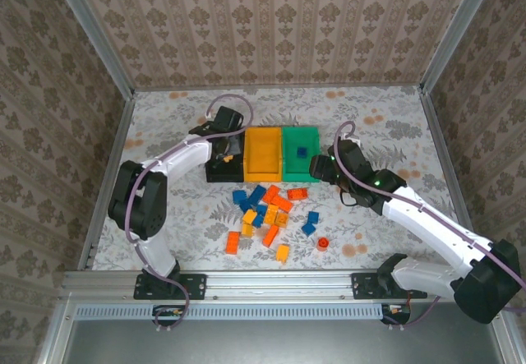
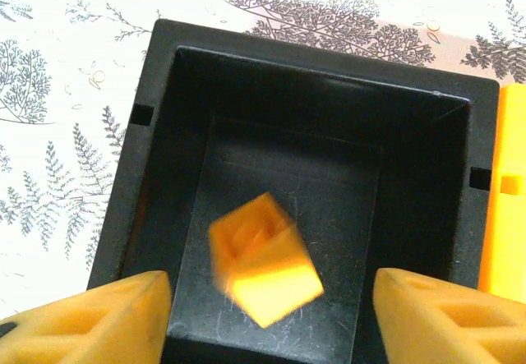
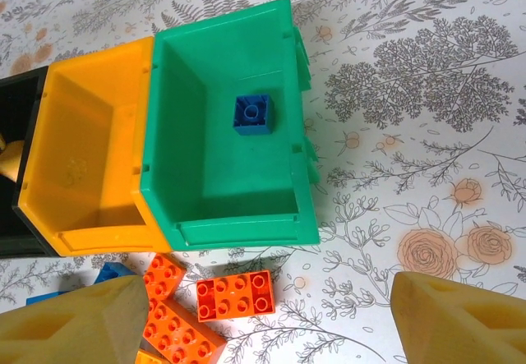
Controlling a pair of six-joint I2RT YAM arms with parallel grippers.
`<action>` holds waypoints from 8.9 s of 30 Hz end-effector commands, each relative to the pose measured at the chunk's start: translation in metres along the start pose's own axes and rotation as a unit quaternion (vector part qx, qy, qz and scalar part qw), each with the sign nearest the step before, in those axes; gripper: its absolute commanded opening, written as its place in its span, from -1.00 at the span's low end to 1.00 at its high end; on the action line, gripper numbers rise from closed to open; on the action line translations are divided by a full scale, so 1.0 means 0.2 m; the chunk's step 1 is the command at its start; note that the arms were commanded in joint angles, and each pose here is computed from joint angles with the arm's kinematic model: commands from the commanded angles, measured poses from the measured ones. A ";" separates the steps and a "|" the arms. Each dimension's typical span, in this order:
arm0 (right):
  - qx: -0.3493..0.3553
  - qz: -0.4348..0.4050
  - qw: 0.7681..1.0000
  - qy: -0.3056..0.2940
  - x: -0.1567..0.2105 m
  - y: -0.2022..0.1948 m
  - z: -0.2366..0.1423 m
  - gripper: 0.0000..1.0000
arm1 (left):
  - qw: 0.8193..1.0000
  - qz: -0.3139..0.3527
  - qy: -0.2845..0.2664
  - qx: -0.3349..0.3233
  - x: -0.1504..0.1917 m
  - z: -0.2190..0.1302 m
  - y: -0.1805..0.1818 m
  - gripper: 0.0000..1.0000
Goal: Sort the legos into containers by color
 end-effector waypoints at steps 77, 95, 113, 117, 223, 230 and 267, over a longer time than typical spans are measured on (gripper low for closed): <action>-0.099 -0.162 0.967 0.172 0.36 0.57 0.14 -0.46 | 0.980 -0.091 -0.036 0.171 0.72 -0.60 0.43 0.99; -0.012 -0.168 0.977 0.130 -0.13 0.77 0.77 0.22 | 0.980 -0.089 -0.026 0.175 0.71 -0.61 0.42 1.00; -0.003 -0.080 0.980 0.183 0.50 0.22 0.21 0.56 | 0.979 -0.092 -0.026 0.181 0.71 -0.60 0.42 0.99; 0.016 -0.065 0.979 0.193 0.62 0.14 0.24 0.55 | 0.979 -0.097 -0.023 0.179 0.72 -0.58 0.43 1.00; 0.013 0.023 0.998 0.054 -0.06 0.06 0.30 0.50 | 0.983 0.149 0.076 0.077 0.99 -0.63 0.24 -0.41; 0.015 0.033 0.997 0.062 0.05 0.00 0.26 0.51 | 0.980 0.129 0.004 0.151 0.51 -0.68 -0.13 -0.40; -0.039 -0.016 0.986 0.162 0.51 -0.03 0.09 0.55 | 0.971 0.106 -0.026 0.213 0.18 -0.57 -0.67 0.97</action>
Point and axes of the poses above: each hand's point on the last joint's axis, 136 mm out from that joint toward the fingers, its own z axis out along the fingers, its own y axis along the line the jaws close on, x = y × z, the point moved 2 cm from there along -z, back along the fingers, and after that the axes turned 8 degrees about -z, right-handed, at the moved point
